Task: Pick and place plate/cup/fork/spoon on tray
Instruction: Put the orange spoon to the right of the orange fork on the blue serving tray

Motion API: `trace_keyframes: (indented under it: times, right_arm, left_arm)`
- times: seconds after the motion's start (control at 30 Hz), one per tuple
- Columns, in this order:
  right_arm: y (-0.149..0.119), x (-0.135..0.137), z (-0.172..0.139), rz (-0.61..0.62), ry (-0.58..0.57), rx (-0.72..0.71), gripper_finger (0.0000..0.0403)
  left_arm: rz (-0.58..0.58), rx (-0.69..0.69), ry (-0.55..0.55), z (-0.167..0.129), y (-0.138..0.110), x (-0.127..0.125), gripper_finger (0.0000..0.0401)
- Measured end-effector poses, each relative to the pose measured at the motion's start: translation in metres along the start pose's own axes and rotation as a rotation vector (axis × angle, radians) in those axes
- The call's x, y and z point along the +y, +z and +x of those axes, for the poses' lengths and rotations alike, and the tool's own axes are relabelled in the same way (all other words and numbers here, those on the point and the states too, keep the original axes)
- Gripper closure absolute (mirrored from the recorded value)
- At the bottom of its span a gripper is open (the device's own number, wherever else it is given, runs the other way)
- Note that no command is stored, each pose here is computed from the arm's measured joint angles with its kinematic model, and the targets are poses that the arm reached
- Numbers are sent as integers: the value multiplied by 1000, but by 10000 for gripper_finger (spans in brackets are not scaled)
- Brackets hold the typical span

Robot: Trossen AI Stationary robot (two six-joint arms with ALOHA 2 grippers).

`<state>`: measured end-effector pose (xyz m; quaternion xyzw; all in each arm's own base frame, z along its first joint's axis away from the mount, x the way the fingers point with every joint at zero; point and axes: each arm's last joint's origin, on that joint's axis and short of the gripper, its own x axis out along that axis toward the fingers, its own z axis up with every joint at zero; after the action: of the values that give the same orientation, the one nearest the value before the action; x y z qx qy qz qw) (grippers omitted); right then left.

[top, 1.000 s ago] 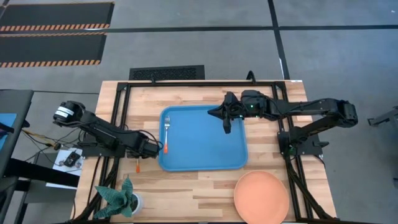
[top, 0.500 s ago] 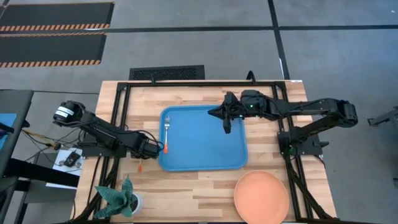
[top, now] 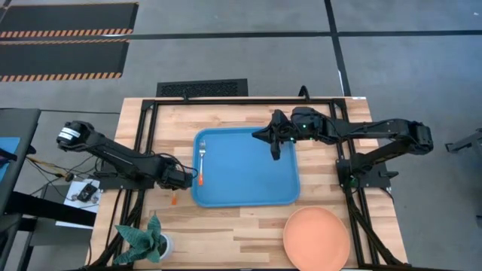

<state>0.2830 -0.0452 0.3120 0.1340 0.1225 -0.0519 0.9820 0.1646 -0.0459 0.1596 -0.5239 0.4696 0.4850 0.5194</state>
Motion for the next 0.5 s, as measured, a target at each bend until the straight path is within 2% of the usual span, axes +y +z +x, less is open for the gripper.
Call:
trace_keyframes:
  times: [0.23, 0.5]
  right_arm:
    - [-1, -4, -1, -11, 0, 24, 392]
    - [1, -17, -21, -53, -30, 92, 392]
  left_arm:
    - [-58, -48, -96, -30, 5, 2, 399]
    - [-79, -156, -232, -65, 23, -32, 399]
